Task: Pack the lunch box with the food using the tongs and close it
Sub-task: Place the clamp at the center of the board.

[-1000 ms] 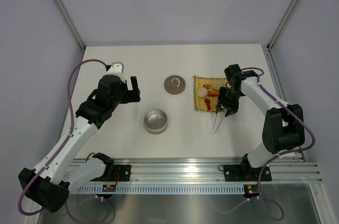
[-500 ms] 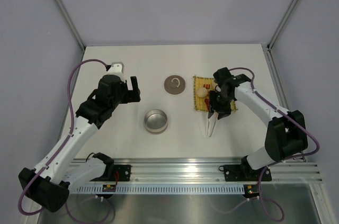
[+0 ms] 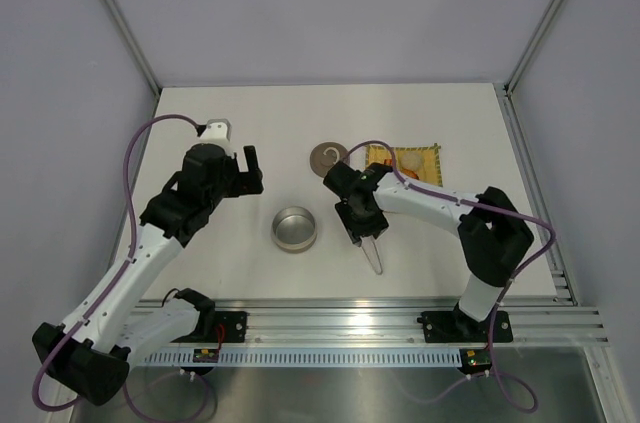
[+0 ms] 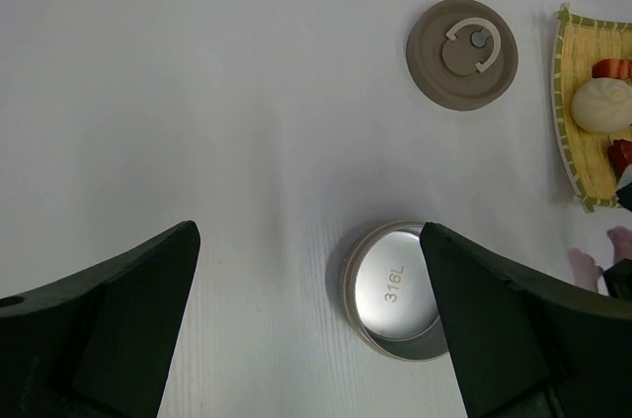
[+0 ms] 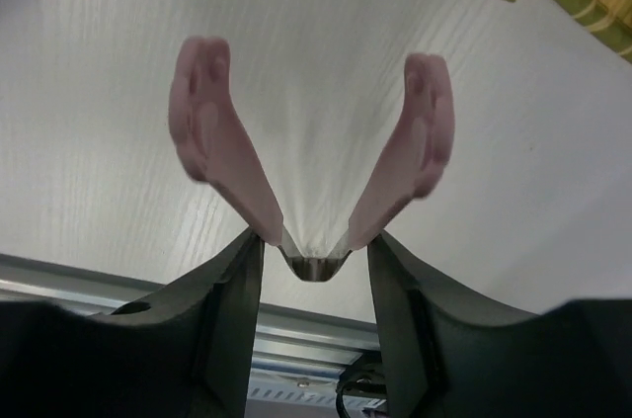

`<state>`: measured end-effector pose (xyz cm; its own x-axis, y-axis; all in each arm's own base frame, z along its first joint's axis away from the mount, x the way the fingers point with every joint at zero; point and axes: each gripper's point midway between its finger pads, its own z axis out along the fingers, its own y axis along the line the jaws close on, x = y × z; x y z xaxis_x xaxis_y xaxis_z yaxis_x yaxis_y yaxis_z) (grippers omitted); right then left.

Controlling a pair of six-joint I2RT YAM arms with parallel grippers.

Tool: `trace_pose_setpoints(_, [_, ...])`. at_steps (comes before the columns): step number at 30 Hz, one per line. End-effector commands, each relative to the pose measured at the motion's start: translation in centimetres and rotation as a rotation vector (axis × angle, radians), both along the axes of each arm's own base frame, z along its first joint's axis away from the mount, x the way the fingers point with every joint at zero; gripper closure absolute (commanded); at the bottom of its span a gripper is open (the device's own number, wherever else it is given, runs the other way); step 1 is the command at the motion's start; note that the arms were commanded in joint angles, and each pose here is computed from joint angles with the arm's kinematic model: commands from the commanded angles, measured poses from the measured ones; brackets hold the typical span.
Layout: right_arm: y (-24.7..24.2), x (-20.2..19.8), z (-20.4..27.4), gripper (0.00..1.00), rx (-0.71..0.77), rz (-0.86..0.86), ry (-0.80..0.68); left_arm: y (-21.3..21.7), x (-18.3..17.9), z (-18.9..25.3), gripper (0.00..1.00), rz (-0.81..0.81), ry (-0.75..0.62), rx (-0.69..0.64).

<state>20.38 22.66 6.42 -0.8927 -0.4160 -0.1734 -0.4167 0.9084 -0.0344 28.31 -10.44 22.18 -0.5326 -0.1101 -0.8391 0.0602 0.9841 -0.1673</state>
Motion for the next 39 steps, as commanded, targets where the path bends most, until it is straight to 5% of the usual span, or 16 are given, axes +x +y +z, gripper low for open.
trace_pose_setpoints(1, [1.1,2.2,-0.6,0.48,-0.038,0.039,-0.105,0.3,-0.1,0.8,0.01,0.022,-0.035,-0.013])
trace_pose_setpoints(21, [3.6,3.2,-3.9,0.29,0.076,-0.011,-0.244,0.4,-0.2,0.5,0.01,0.024,-0.023,-0.007])
trace_pose_setpoints(26, [3.9,3.7,-2.6,0.23,0.128,-0.044,-0.309,0.4,-0.2,0.5,0.01,0.025,-0.022,-0.004])
trace_pose_setpoints(32, [3.6,4.1,0.6,0.01,0.231,-0.098,-0.422,0.1,-0.1,0.6,0.01,0.017,-0.021,-0.017])
trace_pose_setpoints(39, [2.2,3.7,1.7,0.01,0.269,-0.141,-0.505,-0.2,0.1,0.4,0.01,0.01,-0.013,-0.026])
